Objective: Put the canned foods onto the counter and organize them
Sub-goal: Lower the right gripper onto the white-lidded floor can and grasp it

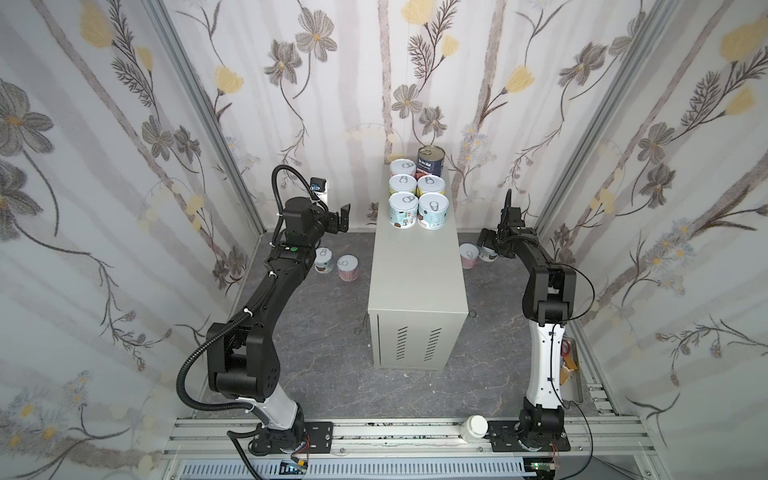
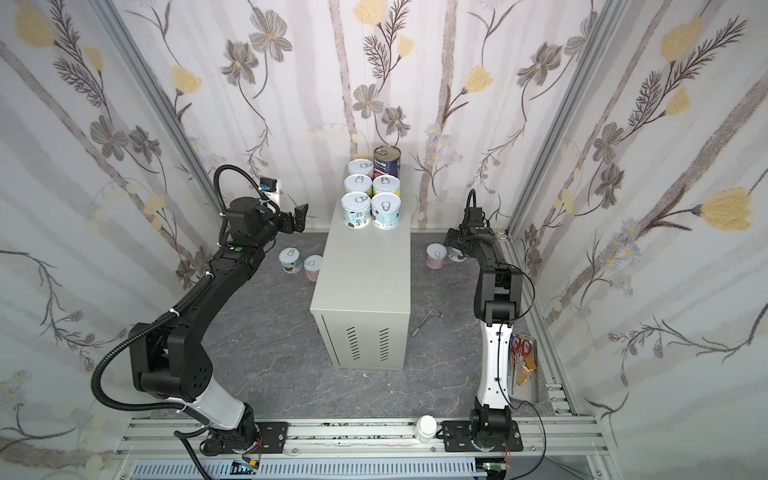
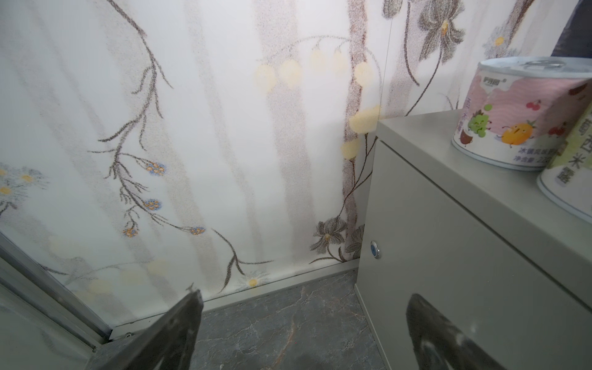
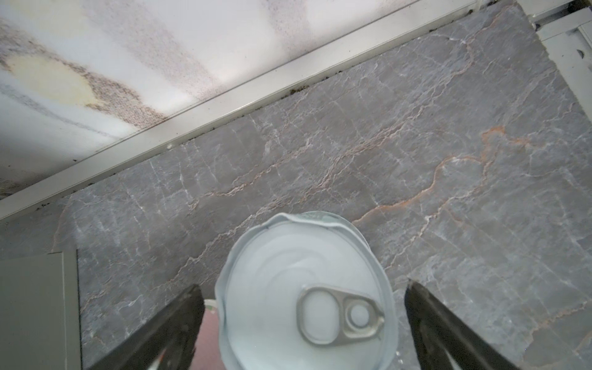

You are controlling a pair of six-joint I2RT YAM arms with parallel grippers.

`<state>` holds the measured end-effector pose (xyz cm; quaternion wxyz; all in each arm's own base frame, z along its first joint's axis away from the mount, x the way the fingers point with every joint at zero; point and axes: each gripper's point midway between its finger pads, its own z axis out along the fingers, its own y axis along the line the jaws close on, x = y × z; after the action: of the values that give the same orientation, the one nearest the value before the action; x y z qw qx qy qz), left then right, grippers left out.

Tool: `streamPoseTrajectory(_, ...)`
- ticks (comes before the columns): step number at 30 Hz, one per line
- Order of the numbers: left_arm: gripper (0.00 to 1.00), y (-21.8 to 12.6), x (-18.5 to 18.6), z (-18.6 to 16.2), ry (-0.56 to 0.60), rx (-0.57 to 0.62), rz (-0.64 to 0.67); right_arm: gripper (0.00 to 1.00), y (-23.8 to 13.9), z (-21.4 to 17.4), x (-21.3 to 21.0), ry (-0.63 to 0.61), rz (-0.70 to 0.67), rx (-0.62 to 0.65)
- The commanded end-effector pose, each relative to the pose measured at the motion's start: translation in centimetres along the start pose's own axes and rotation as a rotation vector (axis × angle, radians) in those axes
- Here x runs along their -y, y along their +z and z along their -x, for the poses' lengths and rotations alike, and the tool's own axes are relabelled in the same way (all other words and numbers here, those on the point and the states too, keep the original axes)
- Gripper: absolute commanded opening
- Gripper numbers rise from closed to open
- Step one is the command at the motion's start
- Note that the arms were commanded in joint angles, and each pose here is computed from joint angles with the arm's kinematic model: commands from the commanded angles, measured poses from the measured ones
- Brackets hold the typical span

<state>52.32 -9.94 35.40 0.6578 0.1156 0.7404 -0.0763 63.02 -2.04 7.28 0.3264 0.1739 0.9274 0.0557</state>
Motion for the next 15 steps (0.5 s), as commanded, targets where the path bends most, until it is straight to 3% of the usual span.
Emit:
streamPoseTrajectory(1,1.0,0.3,0.3,0.5,0.014,0.011,-0.017,0.93,0.5,0.3,0.4,0.015,-0.013,0.011)
streamPoseTrajectory(15,1.0,0.8,0.3,0.5,0.009,-0.001,-0.025,0.71,1.9,-0.9,1.0,0.004,-0.016,-0.024)
